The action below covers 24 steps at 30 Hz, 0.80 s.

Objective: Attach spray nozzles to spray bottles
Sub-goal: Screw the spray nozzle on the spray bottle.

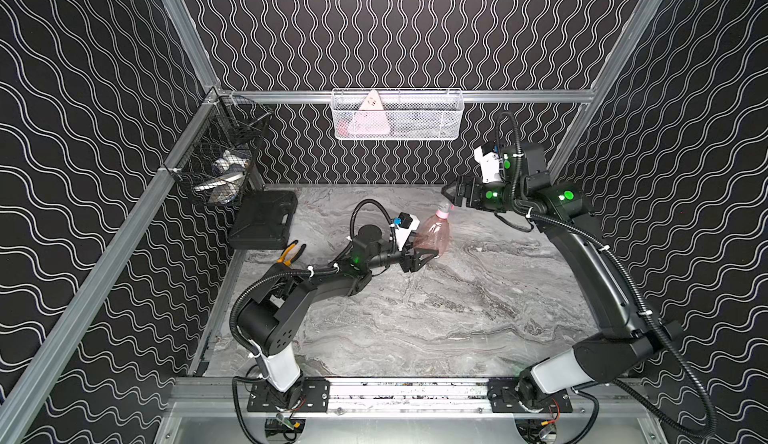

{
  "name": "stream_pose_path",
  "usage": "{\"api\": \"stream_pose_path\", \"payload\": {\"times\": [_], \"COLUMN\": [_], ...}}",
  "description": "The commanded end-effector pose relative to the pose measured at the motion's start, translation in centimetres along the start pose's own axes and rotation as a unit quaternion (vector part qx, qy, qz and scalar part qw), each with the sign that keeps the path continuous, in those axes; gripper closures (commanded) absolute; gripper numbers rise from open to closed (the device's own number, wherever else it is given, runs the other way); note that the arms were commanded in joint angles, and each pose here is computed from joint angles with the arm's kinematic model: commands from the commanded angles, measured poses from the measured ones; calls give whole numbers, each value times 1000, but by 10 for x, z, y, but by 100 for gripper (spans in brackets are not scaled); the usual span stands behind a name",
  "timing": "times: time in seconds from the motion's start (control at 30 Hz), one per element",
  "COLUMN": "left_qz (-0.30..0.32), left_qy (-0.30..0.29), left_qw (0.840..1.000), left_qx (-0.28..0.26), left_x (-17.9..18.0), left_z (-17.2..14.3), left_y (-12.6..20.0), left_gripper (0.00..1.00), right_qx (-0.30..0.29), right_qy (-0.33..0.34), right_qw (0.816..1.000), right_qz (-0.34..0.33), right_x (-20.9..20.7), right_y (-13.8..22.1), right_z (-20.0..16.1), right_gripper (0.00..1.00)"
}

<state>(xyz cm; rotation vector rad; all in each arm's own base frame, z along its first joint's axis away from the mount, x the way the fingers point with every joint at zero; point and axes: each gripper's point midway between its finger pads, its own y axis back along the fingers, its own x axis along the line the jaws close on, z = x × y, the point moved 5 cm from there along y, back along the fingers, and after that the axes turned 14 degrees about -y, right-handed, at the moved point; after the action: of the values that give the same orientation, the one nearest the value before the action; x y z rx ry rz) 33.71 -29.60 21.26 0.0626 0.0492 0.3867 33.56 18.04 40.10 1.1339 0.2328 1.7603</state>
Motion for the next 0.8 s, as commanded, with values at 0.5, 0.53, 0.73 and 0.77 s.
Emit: {"api": "stream_pose_path", "payload": {"times": [0.5, 0.53, 0.73, 0.77], "left_qz": [93, 95, 142, 154], "left_qy": [-100, -100, -125, -133], "left_qw": [991, 990, 982, 979], "left_qx": [10, 10, 22, 27], "left_x": [2, 2, 4, 3], "left_z": [-7, -7, -7, -9], "left_y": [-2, -2, -5, -7], "left_gripper": [67, 67, 68, 68], "right_qx": [89, 92, 80, 72], "right_qy": [-3, -4, -87, -120], "right_qw": [976, 977, 976, 973], "right_qz": [-200, -193, -184, -184], "right_x": [-23, -21, -18, -18], "right_y": [-42, -44, -58, -61], "right_z": [-32, -33, -38, -40], "right_gripper": [40, 44, 87, 99]}}
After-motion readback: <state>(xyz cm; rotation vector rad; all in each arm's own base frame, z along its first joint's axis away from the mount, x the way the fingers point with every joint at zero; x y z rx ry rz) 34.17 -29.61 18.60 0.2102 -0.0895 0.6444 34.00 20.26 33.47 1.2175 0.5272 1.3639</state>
